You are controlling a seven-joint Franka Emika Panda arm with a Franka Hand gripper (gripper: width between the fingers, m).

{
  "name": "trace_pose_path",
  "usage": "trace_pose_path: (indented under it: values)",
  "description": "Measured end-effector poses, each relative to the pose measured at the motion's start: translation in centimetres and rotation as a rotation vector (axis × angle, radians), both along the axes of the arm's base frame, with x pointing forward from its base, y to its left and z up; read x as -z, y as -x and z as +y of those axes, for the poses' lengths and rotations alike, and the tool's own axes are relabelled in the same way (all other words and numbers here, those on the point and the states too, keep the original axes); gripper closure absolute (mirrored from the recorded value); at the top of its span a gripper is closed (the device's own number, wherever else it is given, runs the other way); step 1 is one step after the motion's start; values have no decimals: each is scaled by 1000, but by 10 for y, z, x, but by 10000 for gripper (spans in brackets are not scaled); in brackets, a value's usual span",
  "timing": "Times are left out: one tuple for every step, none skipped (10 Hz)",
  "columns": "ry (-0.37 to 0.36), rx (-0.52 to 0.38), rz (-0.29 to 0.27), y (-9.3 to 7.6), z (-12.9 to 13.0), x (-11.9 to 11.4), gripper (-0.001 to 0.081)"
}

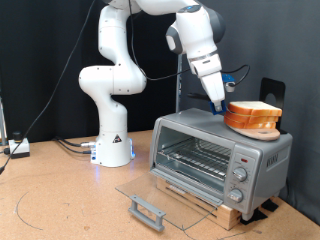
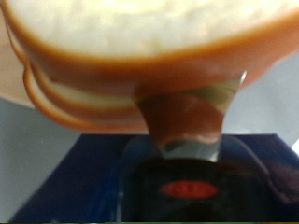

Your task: Make a piece of toast with the oven

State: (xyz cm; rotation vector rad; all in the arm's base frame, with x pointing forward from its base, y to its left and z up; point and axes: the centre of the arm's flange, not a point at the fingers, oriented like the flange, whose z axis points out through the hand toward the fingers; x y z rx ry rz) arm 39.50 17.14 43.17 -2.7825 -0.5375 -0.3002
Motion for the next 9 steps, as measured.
trace_pose_path:
  values:
    - [-15,2,3,-2,2,0,414]
    - [-33,-2,0,-3,2,-1,414]
    - [-51,-5,-7,-4,-1,-2,414]
    - [-65,0,-9,-5,-3,-3,414]
    - [-79,7,-13,-6,-7,-5,414]
    - [-98,14,-18,-8,-12,-7,414]
    - [-120,18,-28,-10,-19,-11,414]
    - [-135,17,-37,-11,-27,-15,414]
    - [-145,16,-41,-11,-37,-19,414]
